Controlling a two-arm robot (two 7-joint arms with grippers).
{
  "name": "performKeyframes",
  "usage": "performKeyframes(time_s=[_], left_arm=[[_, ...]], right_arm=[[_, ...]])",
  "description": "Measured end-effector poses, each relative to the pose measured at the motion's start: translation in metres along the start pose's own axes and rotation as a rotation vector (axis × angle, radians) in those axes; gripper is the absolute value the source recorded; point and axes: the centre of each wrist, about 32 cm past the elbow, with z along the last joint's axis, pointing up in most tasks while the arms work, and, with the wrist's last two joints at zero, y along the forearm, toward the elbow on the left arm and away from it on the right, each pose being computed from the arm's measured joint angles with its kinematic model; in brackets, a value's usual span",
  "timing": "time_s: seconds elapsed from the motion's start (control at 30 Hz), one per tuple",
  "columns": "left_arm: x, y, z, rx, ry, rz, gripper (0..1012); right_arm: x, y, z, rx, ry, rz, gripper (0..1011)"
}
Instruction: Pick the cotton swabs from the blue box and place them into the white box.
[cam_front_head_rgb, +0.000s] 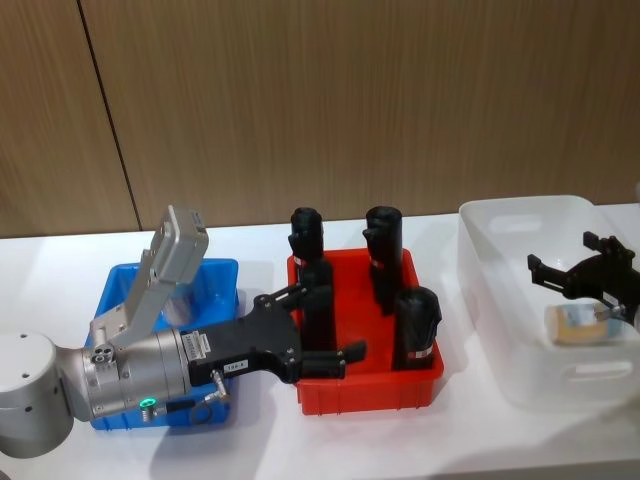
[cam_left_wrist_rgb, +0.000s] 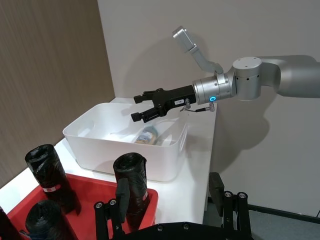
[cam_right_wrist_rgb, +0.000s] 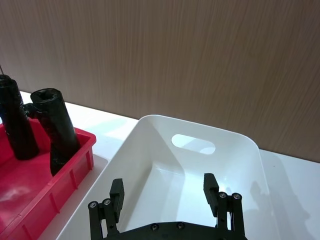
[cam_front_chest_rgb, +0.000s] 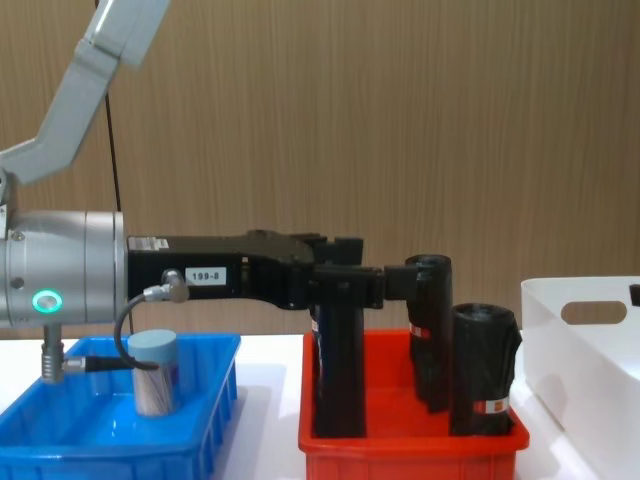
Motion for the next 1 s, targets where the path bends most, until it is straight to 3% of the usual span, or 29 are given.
performKeyframes(time_s=[0.27,0.47,1.0], left_arm=[[-0.0004,-0.0001,-0.0003,0.001,-0.001,0.007,1004],[-0.0039,-0.0017,-0.0017,0.004,-0.008,0.039,1004],[-0.0226,-0.0098,-0.0086,0.016,-0.049,0.208,1004]], right_arm=[[-0.002,-0.001,0.000,0.006,-0.002,0.001,1002],[-0.012,-0.004,-0.002,0.019,-0.002,0.005,1002],[-0.065,-0.028,-0.007,0.099,0.014,0.023,1001]])
